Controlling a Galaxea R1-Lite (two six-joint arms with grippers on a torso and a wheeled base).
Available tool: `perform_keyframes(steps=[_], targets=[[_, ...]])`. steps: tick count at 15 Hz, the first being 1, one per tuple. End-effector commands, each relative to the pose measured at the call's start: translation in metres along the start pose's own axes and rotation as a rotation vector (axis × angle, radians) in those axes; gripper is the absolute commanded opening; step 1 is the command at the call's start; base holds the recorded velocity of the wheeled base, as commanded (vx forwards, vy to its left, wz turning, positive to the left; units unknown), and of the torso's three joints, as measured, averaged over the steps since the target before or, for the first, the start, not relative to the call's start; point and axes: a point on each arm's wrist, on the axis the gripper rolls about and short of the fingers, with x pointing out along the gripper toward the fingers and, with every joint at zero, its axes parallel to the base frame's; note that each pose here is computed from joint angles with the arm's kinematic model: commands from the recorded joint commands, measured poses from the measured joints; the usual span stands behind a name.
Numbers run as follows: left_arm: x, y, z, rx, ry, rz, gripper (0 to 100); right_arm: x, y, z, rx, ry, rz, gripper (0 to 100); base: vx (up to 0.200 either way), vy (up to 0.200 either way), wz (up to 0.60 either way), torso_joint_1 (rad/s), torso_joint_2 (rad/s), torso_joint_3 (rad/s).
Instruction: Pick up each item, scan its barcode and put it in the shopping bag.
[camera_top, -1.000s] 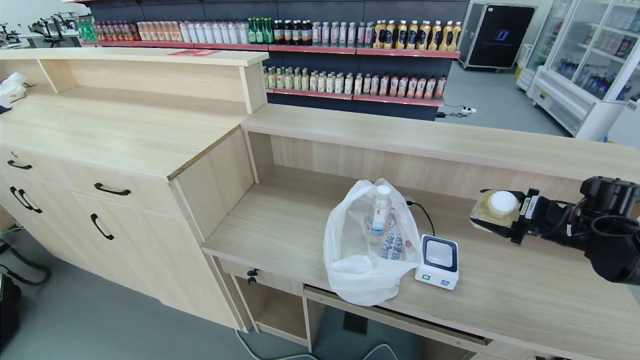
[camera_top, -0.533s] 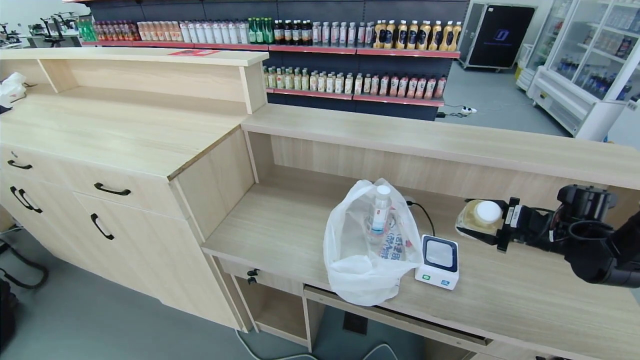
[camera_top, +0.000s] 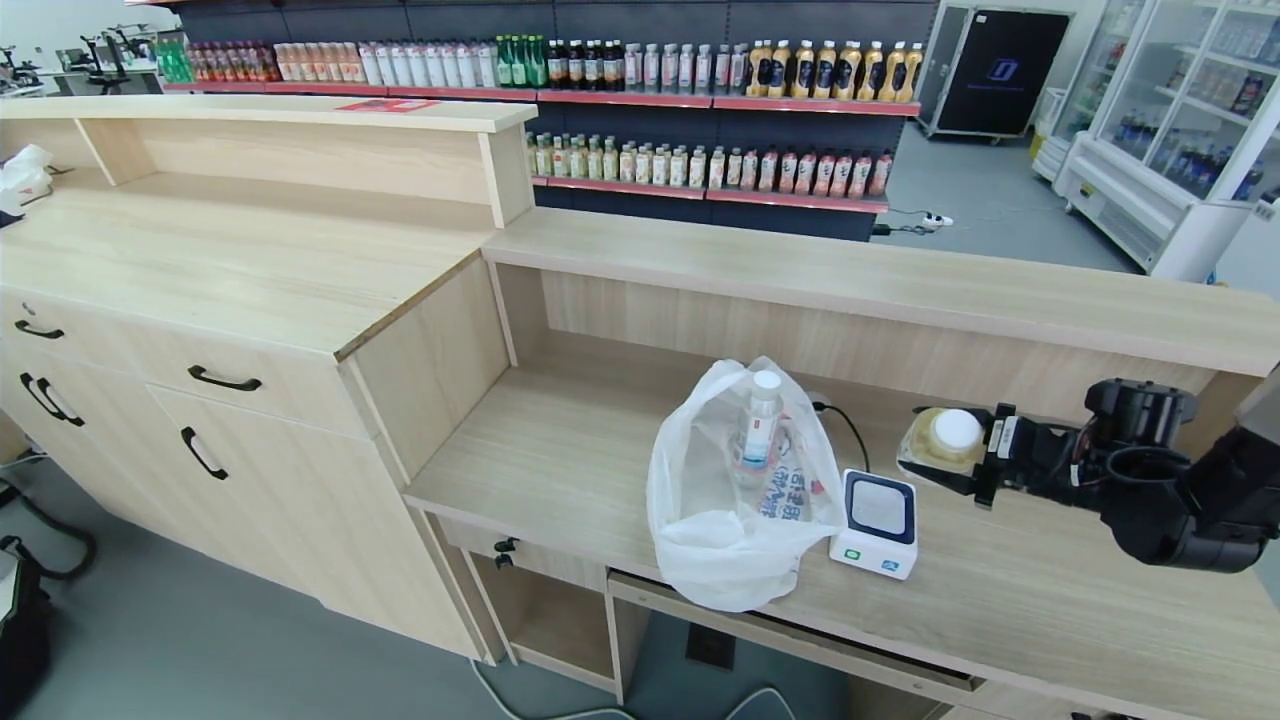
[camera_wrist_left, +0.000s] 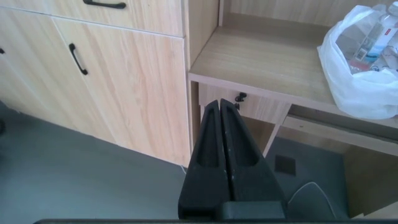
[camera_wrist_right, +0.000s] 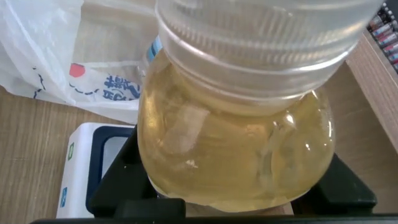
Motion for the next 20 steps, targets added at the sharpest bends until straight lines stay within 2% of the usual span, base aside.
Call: perform_keyframes(steps=[1, 8, 13, 20], targets=[[0.000, 0.000, 0.000, 0.000, 0.000, 0.001, 0, 0.007, 0.002, -0.008, 0.008, -0.005, 0.007, 0, 0.000, 0.000, 0.00, 0.000, 0.00, 0.000], [0.000, 0.000, 0.000, 0.000, 0.000, 0.001, 0, 0.031, 0.006, -0.013, 0.026, -0.057, 0.008, 0, 0.000, 0.000, 0.00, 0.000, 0.00, 0.000], [0.000, 0.000, 0.000, 0.000, 0.000, 0.001, 0, 0.038, 0.012, -0.017, 0.035, -0.064, 0.021, 0, 0.000, 0.000, 0.00, 0.000, 0.00, 0.000], [0.000, 0.000, 0.000, 0.000, 0.000, 0.001, 0, 0.041, 0.009, -0.020, 0.019, -0.066, 0.011, 0, 0.000, 0.000, 0.00, 0.000, 0.00, 0.000]])
